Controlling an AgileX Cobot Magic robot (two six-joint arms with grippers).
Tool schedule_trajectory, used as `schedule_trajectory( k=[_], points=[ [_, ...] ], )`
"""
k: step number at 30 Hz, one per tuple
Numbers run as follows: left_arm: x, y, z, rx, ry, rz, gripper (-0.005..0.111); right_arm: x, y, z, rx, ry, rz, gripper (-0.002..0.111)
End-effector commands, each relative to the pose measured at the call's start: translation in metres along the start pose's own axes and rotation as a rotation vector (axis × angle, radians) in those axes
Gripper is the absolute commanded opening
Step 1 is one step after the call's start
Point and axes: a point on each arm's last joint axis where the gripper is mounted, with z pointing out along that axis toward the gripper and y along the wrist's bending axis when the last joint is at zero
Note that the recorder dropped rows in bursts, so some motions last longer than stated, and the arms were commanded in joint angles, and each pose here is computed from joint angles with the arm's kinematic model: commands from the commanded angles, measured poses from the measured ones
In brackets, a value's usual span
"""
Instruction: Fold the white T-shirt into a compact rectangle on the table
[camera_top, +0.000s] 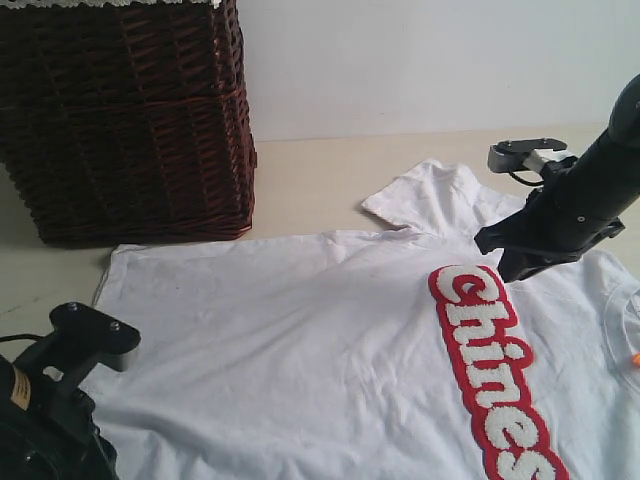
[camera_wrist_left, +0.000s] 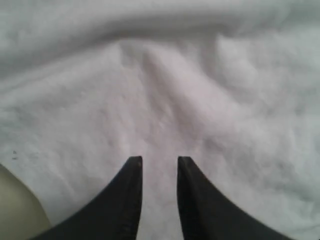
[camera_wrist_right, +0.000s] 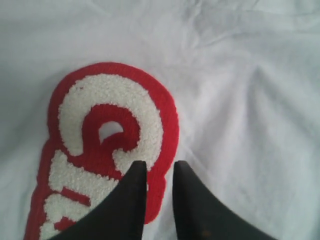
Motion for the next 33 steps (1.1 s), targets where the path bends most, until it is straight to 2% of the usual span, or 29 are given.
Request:
schedule_trajectory(
  k=[1,5,9,11,14,17,19,21,23,25,26,27,28,29,30,33],
  points=[
    [-0.015,0.004,-0.015,-0.077,-0.084,0.152,0.042,0.001,0.002,-0.002,-0.028,0.012,0.017,0.029],
    [-0.037,0.013,-0.025,-0.221,-0.111,0.348,0.071,0.002,0.003,-0.002,-0.039,0.024,0.022,0.035],
    [-0.049,0.029,-0.028,-0.412,0.04,0.531,0.09,0.002,0.004,-0.002,-0.052,0.02,0.038,0.036],
    [-0.051,0.037,-0.028,-0.5,0.092,0.618,0.096,0.002,0.004,-0.002,-0.055,0.019,0.042,0.036],
    [-0.054,0.042,-0.03,-0.569,0.102,0.7,0.1,0.002,0.004,-0.002,-0.055,0.019,0.042,0.036],
    [-0.057,0.046,-0.033,-0.631,0.162,0.918,0.1,0.002,0.004,-0.002,-0.053,0.015,0.042,0.036],
    [-0.055,0.047,-0.033,-0.621,0.251,1.083,0.1,0.002,0.004,-0.002,-0.053,0.015,0.042,0.036],
    [-0.052,0.047,-0.032,-0.597,0.3,1.136,0.1,0.002,0.004,-0.002,-0.055,0.019,0.042,0.036],
    [-0.051,0.045,-0.029,-0.56,0.286,1.11,0.1,0.002,0.004,-0.002,-0.052,0.02,0.038,0.036],
    [-0.047,0.04,-0.025,-0.467,0.266,1.067,0.1,0.002,0.004,-0.002,-0.05,0.016,0.037,0.036],
    [-0.04,0.035,-0.021,-0.289,0.266,1.087,0.1,0.001,0.004,-0.002,-0.05,0.014,0.034,0.036],
    [-0.036,0.034,-0.018,-0.179,0.256,1.094,0.1,0.001,0.004,-0.002,-0.051,0.016,0.034,0.036],
    [-0.035,0.041,-0.017,-0.059,0.188,1.027,0.1,0.001,0.004,-0.002,-0.051,0.016,0.034,0.036],
    [-0.038,0.047,-0.018,-0.059,0.154,0.987,0.1,0.001,0.004,-0.002,-0.052,0.017,0.034,0.036],
    [-0.042,0.065,-0.024,-0.085,0.131,0.927,0.1,0.002,0.004,-0.002,-0.056,0.021,0.038,0.036],
    [-0.045,0.079,-0.026,-0.049,0.095,0.956,0.1,0.001,0.004,-0.002,-0.053,0.018,0.004,0.036]
  ],
)
